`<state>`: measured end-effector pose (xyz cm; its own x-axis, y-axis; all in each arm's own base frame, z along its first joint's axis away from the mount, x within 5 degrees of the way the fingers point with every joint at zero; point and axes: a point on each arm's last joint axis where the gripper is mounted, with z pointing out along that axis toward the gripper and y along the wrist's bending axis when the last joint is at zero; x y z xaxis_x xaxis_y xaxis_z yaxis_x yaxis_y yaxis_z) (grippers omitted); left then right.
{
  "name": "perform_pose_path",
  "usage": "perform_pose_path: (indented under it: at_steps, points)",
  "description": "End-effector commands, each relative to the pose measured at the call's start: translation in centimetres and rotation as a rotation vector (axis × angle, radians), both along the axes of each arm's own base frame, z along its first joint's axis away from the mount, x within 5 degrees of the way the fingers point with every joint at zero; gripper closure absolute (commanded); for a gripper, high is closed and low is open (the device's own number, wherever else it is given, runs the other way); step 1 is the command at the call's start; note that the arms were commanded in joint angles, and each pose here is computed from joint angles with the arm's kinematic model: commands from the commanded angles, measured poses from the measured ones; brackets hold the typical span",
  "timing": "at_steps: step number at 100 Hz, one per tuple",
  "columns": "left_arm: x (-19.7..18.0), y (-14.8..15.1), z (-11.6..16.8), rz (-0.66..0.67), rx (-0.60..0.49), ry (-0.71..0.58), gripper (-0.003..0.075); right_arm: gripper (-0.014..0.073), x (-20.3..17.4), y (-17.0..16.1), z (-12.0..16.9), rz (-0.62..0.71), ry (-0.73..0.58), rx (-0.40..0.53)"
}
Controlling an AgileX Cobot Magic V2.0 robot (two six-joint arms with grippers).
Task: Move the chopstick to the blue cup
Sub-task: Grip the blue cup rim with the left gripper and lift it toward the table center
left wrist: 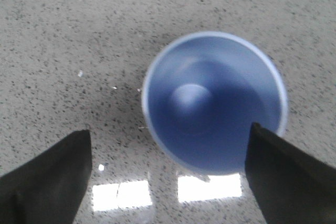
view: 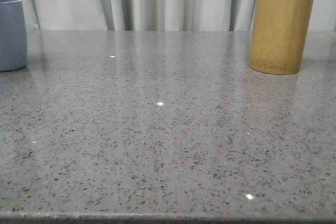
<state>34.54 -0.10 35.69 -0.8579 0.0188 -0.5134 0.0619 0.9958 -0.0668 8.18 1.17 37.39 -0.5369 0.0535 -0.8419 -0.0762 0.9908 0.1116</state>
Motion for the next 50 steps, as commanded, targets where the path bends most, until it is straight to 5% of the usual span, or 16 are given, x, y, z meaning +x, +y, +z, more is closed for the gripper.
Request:
perform_pose_path:
  at_steps: [1, 29, 50]
  points:
    - [-0.1, 0.3, 2.3, 0.024, -0.011, -0.117, 0.0155, -0.0007, 0.4, 0.0, 1.4, -0.009, -0.084, 0.008]
    - [1.1, 0.2, 0.7, 0.025, -0.021, -0.072, 0.0310, -0.0007, 0.4, 0.0, 1.4, -0.009, -0.084, 0.008]
    - [1.2, 0.2, 0.7, 0.027, -0.020, -0.085, 0.0514, -0.0007, 0.4, 0.0, 1.4, -0.009, -0.084, 0.008]
